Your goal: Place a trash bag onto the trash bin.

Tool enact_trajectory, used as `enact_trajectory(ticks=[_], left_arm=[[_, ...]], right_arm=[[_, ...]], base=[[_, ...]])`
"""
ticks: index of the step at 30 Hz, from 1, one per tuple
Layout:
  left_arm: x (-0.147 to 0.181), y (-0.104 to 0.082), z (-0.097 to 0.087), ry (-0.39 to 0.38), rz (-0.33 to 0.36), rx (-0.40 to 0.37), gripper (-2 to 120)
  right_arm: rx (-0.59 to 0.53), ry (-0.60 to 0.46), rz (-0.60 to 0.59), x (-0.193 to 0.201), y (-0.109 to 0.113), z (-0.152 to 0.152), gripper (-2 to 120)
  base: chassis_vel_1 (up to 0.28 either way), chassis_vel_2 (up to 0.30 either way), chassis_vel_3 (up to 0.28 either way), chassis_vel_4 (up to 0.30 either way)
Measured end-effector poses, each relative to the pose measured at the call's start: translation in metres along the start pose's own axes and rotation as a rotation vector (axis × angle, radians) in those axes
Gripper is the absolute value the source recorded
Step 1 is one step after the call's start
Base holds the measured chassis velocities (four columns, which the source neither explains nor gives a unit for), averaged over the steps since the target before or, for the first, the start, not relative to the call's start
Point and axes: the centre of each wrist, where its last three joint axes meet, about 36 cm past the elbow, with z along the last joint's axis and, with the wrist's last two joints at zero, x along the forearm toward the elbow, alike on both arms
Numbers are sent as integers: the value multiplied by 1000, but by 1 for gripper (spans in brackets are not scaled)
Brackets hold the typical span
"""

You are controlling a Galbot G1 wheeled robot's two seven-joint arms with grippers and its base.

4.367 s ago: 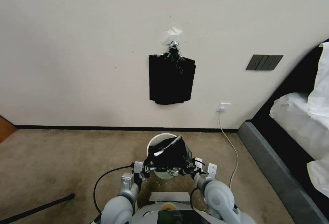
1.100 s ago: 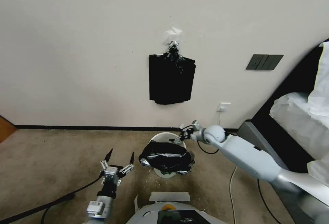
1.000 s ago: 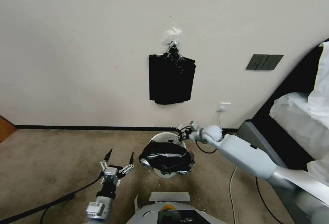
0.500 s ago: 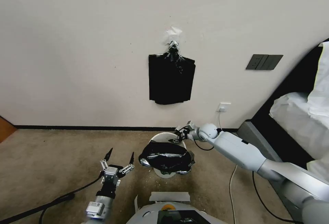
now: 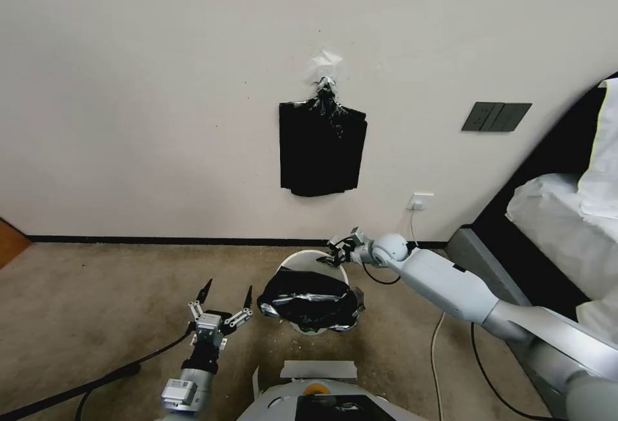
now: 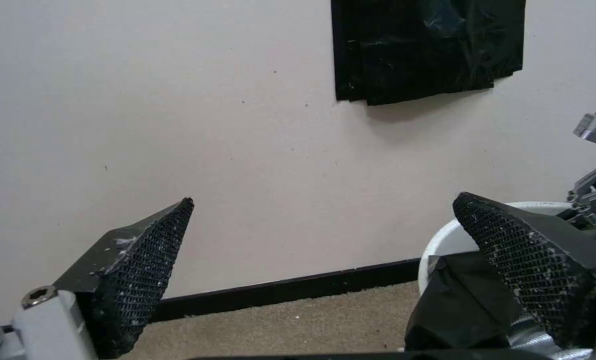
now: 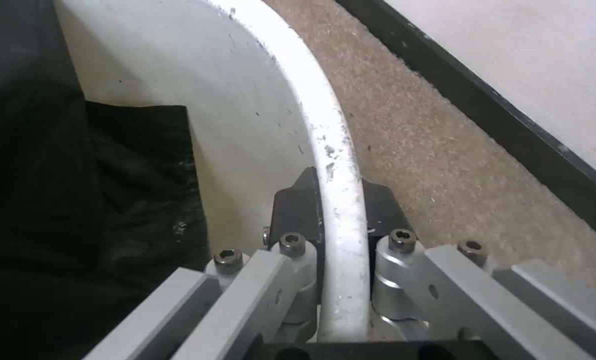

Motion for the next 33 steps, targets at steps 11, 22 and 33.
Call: enact_trajectory(ticks=[11,22,33], left_arm=[[-3,-11,-7,10,5,53,100],[-17,-5,-13,-1,-15,65,100],[-26,7,-21,-10,-40,64,100]], right_arm=[[-294,-43,246,50,52,-15,3],[-588,-203,468,71,131,-9,3],[-785,-275,661,55,169,19,3]], base=[[0,0,0,0],[0,0,0,0],[0,0,0,0]])
